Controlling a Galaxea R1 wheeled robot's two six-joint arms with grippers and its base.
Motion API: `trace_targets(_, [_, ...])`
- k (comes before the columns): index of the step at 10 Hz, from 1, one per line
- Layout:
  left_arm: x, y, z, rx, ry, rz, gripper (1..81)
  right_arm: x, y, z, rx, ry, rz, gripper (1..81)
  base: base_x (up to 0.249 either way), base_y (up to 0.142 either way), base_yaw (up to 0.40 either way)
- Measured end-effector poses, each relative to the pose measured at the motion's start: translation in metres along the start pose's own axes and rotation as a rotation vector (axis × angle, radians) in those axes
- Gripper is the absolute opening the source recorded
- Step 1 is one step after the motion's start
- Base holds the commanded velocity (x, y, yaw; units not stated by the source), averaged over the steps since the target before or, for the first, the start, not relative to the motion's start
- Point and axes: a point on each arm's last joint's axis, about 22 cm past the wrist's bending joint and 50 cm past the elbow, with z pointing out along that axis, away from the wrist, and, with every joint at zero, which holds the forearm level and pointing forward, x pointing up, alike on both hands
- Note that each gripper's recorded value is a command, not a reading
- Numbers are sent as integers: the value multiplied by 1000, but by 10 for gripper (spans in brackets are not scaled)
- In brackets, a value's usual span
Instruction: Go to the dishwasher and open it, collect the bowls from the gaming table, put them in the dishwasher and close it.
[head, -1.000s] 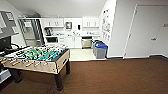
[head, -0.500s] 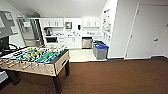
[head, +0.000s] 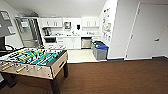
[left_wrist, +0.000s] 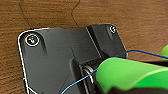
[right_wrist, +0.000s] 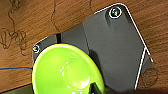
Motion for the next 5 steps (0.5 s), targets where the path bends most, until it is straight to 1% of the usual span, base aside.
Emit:
trace_targets(2, [0,-1,0,2,0,0,10,-1,-2,1,2,-1,1,10,138,-68,0])
trace_targets(5, [3,0,0,-2,2,0,10,7,1,0,-2,7,-3,10,138,0,0])
